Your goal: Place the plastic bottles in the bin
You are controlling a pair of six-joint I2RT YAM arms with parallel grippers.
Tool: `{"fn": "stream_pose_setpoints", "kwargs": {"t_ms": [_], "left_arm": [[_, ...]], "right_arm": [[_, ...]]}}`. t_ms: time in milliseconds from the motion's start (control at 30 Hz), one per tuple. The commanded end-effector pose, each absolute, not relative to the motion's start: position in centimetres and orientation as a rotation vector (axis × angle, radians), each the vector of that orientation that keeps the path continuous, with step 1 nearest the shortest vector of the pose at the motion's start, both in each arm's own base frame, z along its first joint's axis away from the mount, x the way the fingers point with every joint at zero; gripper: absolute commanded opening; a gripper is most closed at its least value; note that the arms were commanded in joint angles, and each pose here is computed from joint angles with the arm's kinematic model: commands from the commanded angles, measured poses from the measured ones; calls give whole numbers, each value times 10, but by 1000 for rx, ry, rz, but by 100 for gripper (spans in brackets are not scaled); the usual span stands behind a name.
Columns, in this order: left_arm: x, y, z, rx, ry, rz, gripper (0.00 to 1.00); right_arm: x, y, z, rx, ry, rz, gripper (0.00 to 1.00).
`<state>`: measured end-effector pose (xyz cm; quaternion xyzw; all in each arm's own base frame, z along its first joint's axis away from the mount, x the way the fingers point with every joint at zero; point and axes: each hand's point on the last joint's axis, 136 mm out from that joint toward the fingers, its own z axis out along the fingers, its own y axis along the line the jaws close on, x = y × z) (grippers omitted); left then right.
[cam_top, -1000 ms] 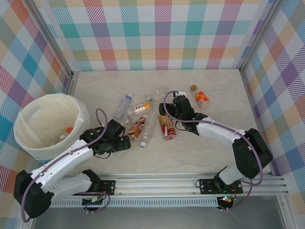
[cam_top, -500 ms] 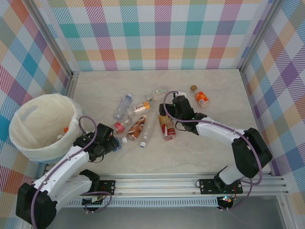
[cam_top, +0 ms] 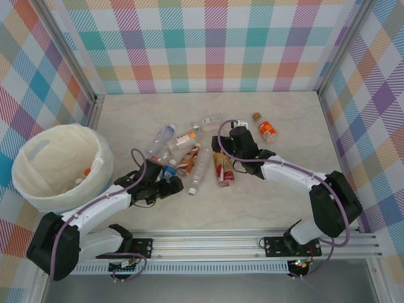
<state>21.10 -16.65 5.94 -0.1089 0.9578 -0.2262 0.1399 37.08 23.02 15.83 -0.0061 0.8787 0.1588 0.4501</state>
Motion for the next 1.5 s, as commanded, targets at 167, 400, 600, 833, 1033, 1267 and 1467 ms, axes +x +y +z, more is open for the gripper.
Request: {"fn": "stream_pose_setpoints", "kwargs": {"t_ms": [167,400,600,833,1033,1267,1467], "left_arm": [[195,-160,81,-39,2885,-434,100],[205,-140,77,18,2901,-214,100],[241,-125,61,-11,2896,56,100],[266,-135,47,-60,2879,-40,100],[258,-156,67,-87,2850,-291,100],[261,-112,65,-171,2903,-48,100],[303,-130,51,-47,2834,-64,100]], "right_arm": [[372,231,166,5,2155,407,100],[374,231,170,10,2146,407,99],[373,229,174,3,2141,398,100],[367,218,174,24,2131,368,100],[365,214,171,39,2137,357,100],[367,217,168,41,2141,367,100],[368,219,169,41,2144,372,100]]}}
